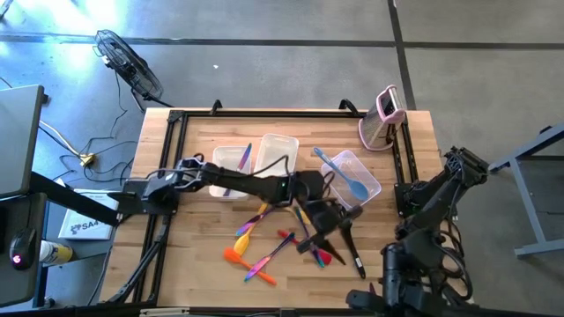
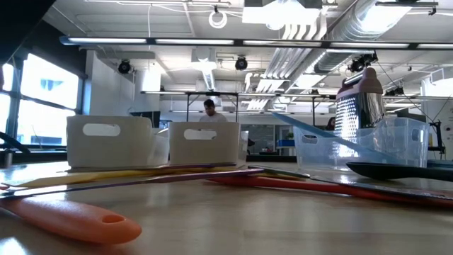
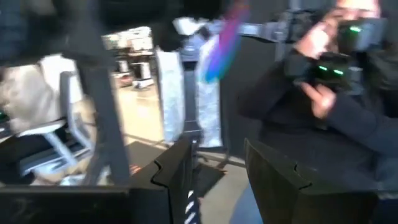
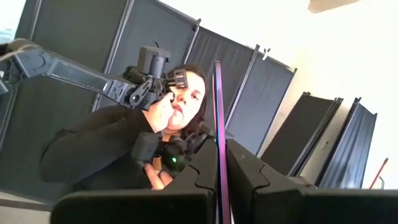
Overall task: Pick & Place Kitchen Items
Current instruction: Put the blue table knife into the left white bin
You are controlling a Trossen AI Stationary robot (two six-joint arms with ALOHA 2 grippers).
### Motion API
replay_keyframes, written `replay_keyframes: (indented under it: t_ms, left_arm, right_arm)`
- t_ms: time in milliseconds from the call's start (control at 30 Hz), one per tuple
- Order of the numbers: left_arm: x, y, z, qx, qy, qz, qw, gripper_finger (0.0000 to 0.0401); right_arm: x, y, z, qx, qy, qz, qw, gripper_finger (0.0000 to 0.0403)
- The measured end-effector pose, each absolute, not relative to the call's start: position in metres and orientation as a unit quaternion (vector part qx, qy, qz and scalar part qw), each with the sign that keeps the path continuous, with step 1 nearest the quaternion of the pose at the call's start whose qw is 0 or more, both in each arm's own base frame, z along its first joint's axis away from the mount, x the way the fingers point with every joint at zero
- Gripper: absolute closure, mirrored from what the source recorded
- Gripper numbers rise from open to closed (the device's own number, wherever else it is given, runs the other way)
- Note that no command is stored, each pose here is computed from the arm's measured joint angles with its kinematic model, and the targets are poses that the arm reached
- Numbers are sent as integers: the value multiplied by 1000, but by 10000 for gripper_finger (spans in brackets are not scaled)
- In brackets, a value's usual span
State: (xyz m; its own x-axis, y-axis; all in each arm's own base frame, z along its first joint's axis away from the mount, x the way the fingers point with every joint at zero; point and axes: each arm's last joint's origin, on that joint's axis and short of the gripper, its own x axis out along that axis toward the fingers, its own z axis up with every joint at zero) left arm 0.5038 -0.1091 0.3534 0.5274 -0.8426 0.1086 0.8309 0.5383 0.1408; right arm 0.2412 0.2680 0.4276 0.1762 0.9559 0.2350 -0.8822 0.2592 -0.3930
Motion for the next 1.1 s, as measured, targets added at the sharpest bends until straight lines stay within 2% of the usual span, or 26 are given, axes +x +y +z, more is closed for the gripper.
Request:
replay_keyframes:
  t_ms: [300, 733, 933, 1100]
  left_arm:
    - [503, -106, 358, 106, -139, -481, 859, 260]
    - [500, -108, 363, 188, -212, -477, 832, 260]
    - [504, -115, 358, 210, -188, -415, 865, 260]
    - [507, -117, 357, 245, -178, -317, 899, 260]
  right_arm:
    - [246, 265, 426, -80, -204, 590, 777, 398]
    - [261, 256, 428, -76, -234, 550, 798, 398]
    - [271, 252, 425, -67, -223, 531, 815, 398]
    - [274, 250, 425, -60, -216, 481, 848, 398]
